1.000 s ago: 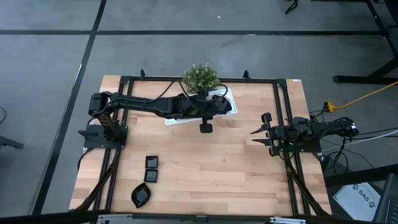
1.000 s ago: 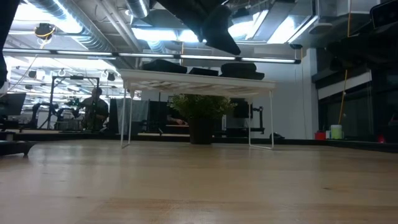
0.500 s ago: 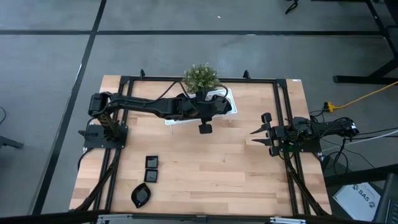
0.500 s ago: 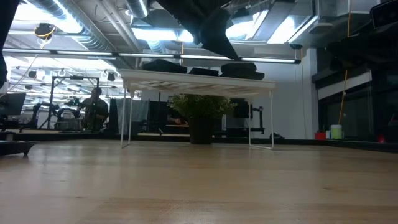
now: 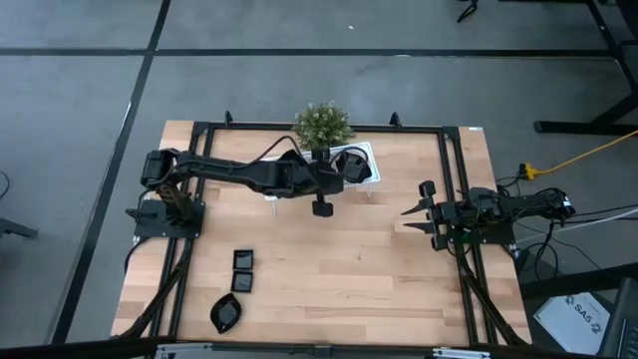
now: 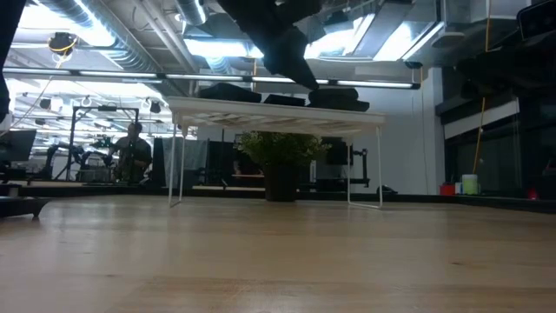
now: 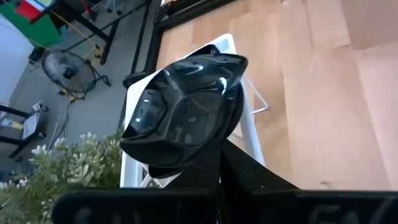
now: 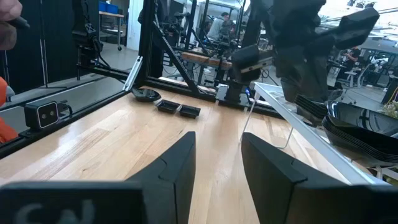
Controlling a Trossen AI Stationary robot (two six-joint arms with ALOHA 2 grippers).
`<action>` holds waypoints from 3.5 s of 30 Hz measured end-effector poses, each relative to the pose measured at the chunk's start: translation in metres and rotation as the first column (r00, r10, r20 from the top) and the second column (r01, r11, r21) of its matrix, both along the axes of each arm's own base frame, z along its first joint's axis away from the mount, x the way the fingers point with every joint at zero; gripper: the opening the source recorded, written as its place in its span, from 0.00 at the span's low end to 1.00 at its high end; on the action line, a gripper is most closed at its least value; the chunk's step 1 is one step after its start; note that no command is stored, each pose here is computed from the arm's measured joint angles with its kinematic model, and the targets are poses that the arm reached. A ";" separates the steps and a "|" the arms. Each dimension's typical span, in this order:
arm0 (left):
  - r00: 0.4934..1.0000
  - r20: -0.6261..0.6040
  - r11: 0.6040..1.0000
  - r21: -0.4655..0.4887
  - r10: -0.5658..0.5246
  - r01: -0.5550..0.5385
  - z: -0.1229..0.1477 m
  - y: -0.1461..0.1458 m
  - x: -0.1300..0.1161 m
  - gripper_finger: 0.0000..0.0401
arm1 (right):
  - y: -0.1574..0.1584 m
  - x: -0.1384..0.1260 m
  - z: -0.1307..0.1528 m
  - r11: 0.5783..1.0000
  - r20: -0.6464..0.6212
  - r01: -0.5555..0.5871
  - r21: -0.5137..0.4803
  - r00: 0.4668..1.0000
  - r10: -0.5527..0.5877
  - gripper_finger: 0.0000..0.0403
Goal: Pick & Place Mini shaped plates
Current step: Stack the leaf shaped plate on top of the leaf shaped plate on the shelf, then stack the square plate on top of the square plate on the shelf
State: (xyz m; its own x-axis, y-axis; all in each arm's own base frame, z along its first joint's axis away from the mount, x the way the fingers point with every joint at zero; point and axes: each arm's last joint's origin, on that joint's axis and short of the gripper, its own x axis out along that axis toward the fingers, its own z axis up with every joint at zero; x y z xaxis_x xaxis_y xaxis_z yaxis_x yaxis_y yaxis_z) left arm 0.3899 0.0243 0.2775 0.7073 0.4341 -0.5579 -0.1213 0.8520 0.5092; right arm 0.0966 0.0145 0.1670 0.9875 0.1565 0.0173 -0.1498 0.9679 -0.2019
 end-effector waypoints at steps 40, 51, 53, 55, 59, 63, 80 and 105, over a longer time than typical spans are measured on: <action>0.956 0.247 0.985 -0.031 -0.158 0.171 0.007 0.008 0.023 0.01 | 0.000 0.000 0.000 1.000 -0.002 0.000 0.000 1.000 0.000 0.32; 0.984 0.021 0.981 -0.081 -0.176 0.177 -0.001 -0.050 0.001 0.00 | 0.000 0.000 0.000 1.000 -0.002 0.000 0.000 1.000 0.000 0.32; 0.985 0.002 0.981 -0.092 -0.174 0.173 -0.002 -0.063 -0.003 0.01 | 0.000 0.000 0.000 1.000 -0.003 0.000 0.000 1.000 0.000 0.32; 0.983 -0.045 0.979 -0.104 -0.178 0.173 -0.003 -0.077 -0.011 0.01 | 0.000 0.000 0.000 1.000 -0.002 0.000 0.000 1.000 0.000 0.32; 0.979 -0.098 0.978 -0.132 -0.176 0.163 -0.004 -0.102 -0.025 0.00 | 0.000 0.000 0.000 1.000 -0.002 0.000 0.000 1.000 0.000 0.32; 0.983 -0.129 0.983 -0.144 -0.134 0.116 -0.003 -0.123 -0.040 0.01 | 0.000 0.000 0.000 1.000 -0.002 0.000 0.000 1.000 0.000 0.32; 0.975 -0.222 0.940 -0.332 0.003 -0.078 -0.005 -0.184 -0.097 0.01 | 0.000 0.000 0.000 1.000 -0.005 0.000 -0.001 1.000 0.000 0.32; 0.926 -0.354 0.840 -0.457 0.130 -0.293 -0.011 -0.212 -0.133 0.11 | 0.000 0.000 0.000 1.000 -0.005 0.000 -0.001 1.000 0.000 0.32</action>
State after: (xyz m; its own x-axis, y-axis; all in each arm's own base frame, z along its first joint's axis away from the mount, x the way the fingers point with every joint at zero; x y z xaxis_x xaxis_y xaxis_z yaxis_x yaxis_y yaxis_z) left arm 0.2565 -0.1881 0.2660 0.3953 0.1628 -0.9040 -0.2406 0.9682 0.0691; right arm 0.0969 0.0146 0.1667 0.9875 0.1569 0.0128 -0.1511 0.9677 -0.2019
